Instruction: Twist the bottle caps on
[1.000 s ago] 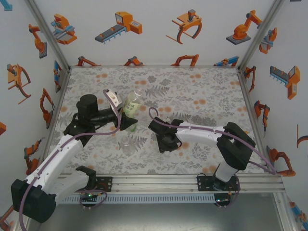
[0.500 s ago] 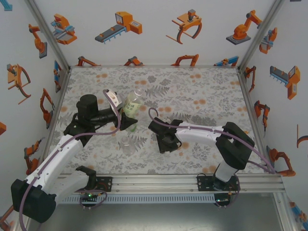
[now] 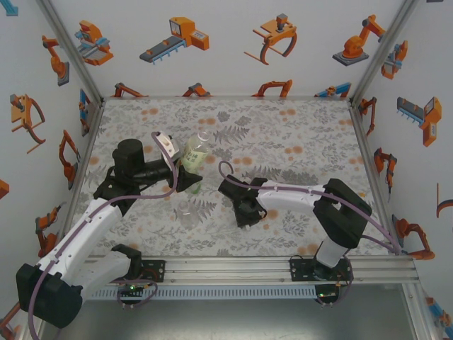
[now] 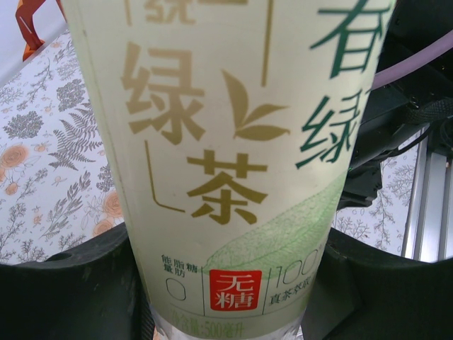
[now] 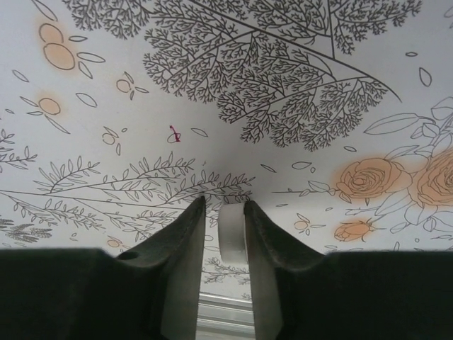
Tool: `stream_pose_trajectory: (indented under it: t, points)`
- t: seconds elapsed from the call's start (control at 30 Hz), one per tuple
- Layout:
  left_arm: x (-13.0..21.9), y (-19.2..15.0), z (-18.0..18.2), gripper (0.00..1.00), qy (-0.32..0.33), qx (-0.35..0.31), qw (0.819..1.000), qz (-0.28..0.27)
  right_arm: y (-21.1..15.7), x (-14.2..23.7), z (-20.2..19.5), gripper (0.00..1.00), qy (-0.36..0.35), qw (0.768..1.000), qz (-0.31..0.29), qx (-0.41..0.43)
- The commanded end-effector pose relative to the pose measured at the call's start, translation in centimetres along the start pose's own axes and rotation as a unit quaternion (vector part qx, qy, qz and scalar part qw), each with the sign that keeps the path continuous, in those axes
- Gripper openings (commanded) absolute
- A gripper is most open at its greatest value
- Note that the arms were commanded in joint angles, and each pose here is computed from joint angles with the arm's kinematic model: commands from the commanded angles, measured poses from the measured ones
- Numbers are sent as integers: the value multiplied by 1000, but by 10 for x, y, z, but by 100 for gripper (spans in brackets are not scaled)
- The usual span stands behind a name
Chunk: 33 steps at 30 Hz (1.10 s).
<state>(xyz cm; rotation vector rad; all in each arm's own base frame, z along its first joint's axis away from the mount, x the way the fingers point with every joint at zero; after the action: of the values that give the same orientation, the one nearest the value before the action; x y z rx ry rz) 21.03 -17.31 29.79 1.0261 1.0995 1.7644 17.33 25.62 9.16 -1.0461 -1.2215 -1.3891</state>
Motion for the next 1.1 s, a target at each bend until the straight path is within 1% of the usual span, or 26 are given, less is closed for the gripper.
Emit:
stream_pose_trajectory:
  t: [0.0, 0.13, 0.27, 0.4, 0.47, 0.6, 0.77, 0.8, 0.9, 1.0, 1.07]
  points:
    - [6, 16, 2, 1, 2, -24, 1000, -17, -5, -9, -4, 24, -11, 1000, 10, -9]
    - [6, 16, 2, 1, 3, -25, 1000, -17, -2, -5, 0, 22, 13, 1000, 8, -14]
    - [5, 15, 2, 1, 1, -24, 1000, -17, 11, 3, 12, 21, 84, 996, -1, -31]
    - [5, 15, 2, 1, 1, -24, 1000, -15, 23, 4, 19, 22, 159, 985, 2, -61]
    - [5, 14, 2, 1, 1, -23, 1000, -14, 26, 1, 15, 23, 176, 981, 6, -79]
    - [5, 13, 2, 1, 0, -23, 1000, -13, 23, -7, -11, 27, 168, 980, 12, -109]
    - [4, 13, 3, 1, -1, -21, 1000, -13, 14, -10, -50, 38, 142, 979, 7, -146]
    - [3, 12, 3, 1, -1, -21, 1000, -13, 13, -9, -54, 38, 136, 979, 3, -150]
    - [2, 12, 3, 1, -3, -19, 1000, -10, 15, -3, -60, 39, 115, 982, -7, -149]
    - [2, 11, 4, 1, -4, -18, 1000, -10, 20, 7, -55, 40, 107, 984, -19, -141]
    - [2, 10, 4, 1, -4, -17, 1000, -9, 23, 15, -50, 44, 89, 988, -33, -125]
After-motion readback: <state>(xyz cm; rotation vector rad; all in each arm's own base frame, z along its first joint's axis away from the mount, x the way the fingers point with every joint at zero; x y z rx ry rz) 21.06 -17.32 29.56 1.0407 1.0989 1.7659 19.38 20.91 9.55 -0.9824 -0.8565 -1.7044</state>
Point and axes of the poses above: each hand's point on the last joint's axis, 136 mm out from that joint toward the fingers, its own x axis back along the fingers, its own z axis along the line the jaws close on, y = z × x, the point moved 7 cm from there along x, back along the fingers, and after that the axes turned 15 degrees about -x, right-handed, at the moved point
